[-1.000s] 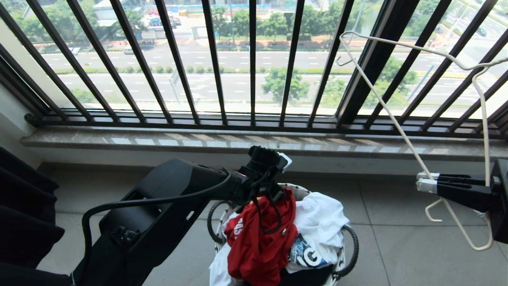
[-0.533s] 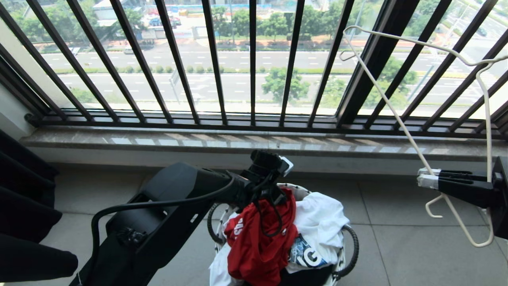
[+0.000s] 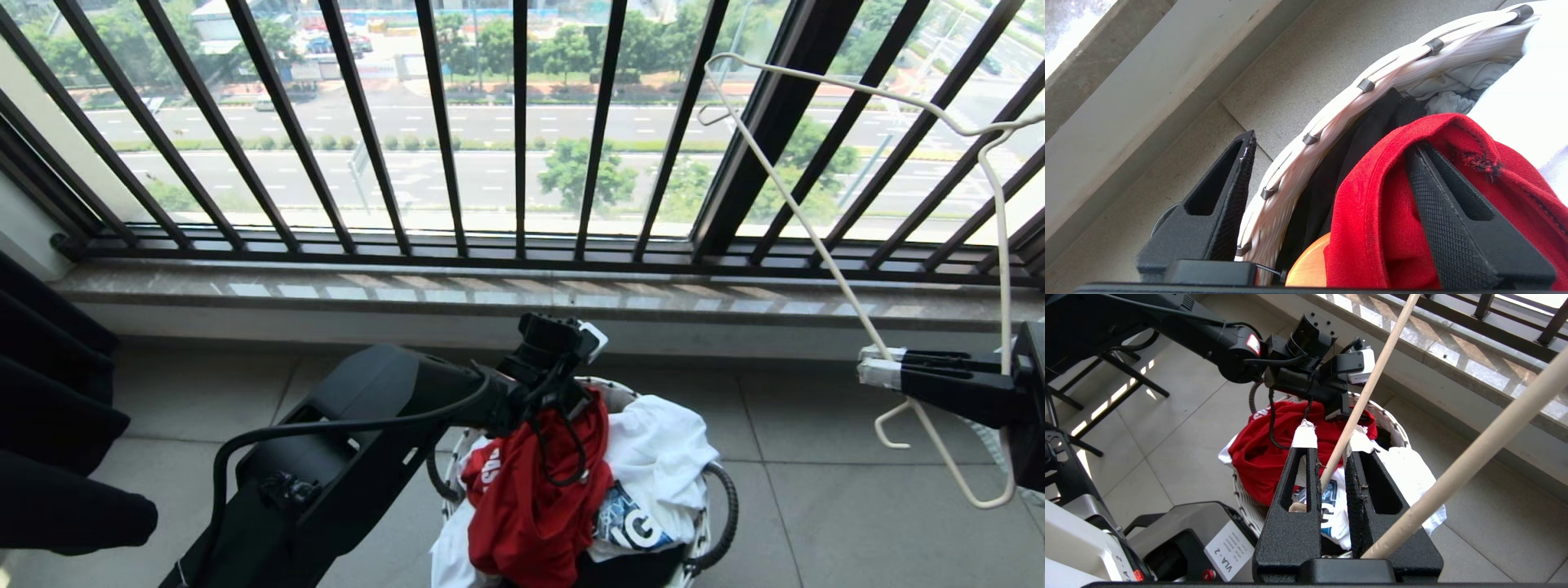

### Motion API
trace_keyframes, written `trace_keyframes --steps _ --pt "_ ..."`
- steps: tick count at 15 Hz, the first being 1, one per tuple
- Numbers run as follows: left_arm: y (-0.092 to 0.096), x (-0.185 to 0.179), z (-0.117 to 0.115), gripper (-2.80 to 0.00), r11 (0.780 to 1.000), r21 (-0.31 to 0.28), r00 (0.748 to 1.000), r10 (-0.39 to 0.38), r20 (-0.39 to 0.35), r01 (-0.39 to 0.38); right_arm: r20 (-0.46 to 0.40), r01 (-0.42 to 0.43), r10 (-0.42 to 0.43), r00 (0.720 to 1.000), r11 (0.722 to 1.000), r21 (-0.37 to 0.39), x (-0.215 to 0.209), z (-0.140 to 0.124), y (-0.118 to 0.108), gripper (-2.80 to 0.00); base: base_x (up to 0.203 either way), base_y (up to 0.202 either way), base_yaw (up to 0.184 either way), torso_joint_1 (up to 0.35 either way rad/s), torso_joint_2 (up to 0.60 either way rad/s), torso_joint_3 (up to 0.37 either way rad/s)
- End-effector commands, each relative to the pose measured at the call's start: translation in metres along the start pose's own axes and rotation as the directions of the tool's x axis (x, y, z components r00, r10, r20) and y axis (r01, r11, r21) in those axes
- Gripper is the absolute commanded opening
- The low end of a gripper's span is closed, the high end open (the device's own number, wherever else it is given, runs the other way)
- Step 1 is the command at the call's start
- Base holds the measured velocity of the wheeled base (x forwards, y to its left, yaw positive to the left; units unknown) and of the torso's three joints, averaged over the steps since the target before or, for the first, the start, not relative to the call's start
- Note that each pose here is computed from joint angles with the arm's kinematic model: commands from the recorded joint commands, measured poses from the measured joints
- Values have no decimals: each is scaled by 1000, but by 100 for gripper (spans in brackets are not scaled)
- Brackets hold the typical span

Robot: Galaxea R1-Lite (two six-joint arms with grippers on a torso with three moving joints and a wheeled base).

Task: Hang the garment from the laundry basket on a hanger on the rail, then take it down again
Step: Pick up clothes from the basket

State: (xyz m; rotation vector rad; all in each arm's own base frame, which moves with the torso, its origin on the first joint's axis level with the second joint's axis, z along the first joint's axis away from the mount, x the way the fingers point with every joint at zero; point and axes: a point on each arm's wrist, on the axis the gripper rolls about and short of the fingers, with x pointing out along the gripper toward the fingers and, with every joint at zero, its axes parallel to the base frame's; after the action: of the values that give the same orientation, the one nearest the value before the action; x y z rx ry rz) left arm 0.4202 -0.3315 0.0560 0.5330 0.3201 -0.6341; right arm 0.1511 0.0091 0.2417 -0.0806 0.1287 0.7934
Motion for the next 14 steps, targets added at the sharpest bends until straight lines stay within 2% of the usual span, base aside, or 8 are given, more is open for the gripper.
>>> trace_keyframes --steps 1,6,8,11,14 --pt "0 0 0 -280 1000 0 1000 1 0 -1 2 -4 4 1000 1000 -2 0 0 0 -280 0 0 0 0 0 0" --pt "3 -4 6 -280 1000 -2 1000 8 11 -8 2 -4 4 1000 1000 -2 0 0 0 -280 0 0 0 0 0 0" --pt "10 -14 18 -280 999 -13 999 39 35 -39 3 -4 4 1000 1000 -3 0 1 0 -280 0 0 0 0 0 0" --pt "24 -50 43 -280 997 -42 996 60 61 -58 2 -8 8 1000 1000 -4 0 0 0 -280 0 0 0 0 0 0" --pt "37 -101 61 -280 993 -85 994 86 69 -80 -3 -36 36 999 999 -3 3 -1 3 -280 0 0 0 0 0 0"
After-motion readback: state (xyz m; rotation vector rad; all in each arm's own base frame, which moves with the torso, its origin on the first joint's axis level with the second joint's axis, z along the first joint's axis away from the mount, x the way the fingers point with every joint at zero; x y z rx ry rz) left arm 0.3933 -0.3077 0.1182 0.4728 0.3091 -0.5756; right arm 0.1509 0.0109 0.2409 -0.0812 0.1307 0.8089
